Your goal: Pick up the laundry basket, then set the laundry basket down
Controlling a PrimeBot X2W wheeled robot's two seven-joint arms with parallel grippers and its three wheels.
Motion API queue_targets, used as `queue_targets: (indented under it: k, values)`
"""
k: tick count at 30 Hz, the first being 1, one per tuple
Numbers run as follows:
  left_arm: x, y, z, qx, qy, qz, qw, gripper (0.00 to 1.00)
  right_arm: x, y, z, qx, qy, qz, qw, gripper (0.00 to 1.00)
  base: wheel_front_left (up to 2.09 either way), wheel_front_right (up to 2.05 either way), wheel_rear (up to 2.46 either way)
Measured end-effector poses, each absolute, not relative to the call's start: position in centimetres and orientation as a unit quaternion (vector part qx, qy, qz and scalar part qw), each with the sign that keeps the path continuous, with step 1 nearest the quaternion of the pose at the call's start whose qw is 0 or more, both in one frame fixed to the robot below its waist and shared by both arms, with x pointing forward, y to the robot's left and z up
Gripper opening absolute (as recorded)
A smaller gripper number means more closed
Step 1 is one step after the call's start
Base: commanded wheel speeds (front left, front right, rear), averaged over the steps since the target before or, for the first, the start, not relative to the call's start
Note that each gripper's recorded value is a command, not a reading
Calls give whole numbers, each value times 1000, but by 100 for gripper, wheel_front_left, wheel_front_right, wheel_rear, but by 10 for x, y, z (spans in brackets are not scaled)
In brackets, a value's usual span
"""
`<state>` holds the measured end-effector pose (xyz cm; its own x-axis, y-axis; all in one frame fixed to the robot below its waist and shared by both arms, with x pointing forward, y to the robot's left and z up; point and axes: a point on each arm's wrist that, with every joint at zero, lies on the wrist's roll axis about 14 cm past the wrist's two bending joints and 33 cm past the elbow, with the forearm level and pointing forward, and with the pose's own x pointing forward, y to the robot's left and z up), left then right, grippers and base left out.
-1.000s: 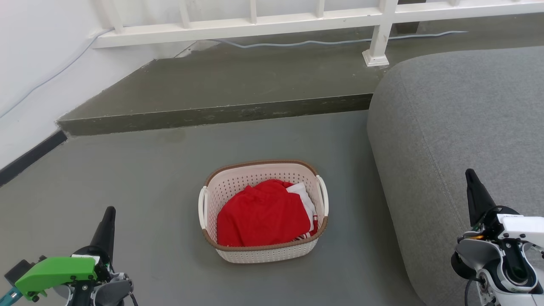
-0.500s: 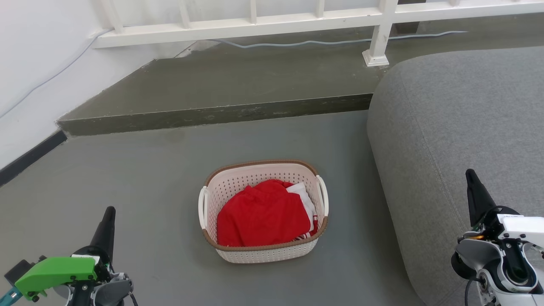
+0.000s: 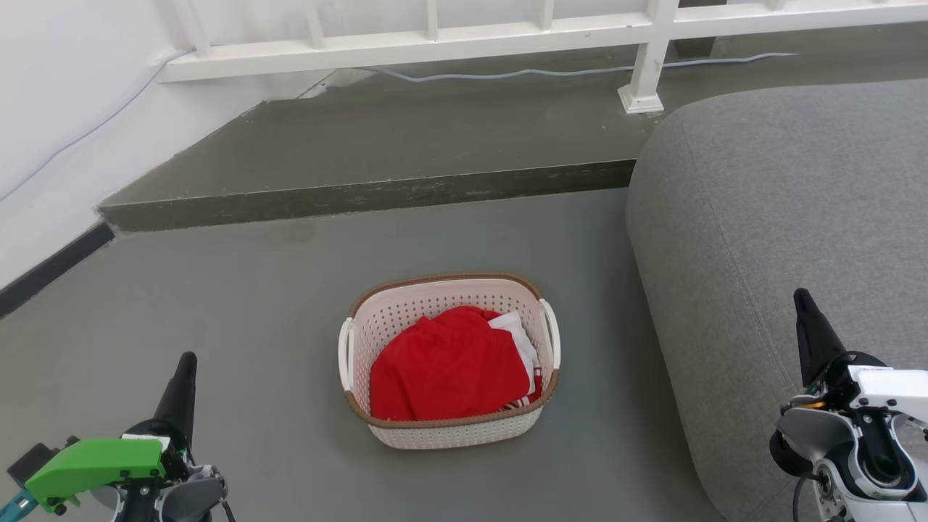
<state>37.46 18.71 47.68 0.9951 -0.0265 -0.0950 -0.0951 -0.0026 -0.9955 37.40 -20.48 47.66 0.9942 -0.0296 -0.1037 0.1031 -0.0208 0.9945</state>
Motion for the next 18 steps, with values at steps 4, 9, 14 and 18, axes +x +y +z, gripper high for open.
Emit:
queue_targets:
  k: [4,9,14,18]
  values:
    - [375,187,477,-708,43,24,705,0,374,-205,476,713,26,-48,699,0,0,0,0]
    - [375,187,477,-708,43,24,705,0,374,-205,476,713,26,-48,699,0,0,0,0]
    - [375,187,477,-708,43,24,705,0,374,-205,476,713,26,-48,699,0,0,0,0]
    - [375,187,477,-708,43,24,705,0,374,-205,476,713,26,-48,699,0,0,0,0]
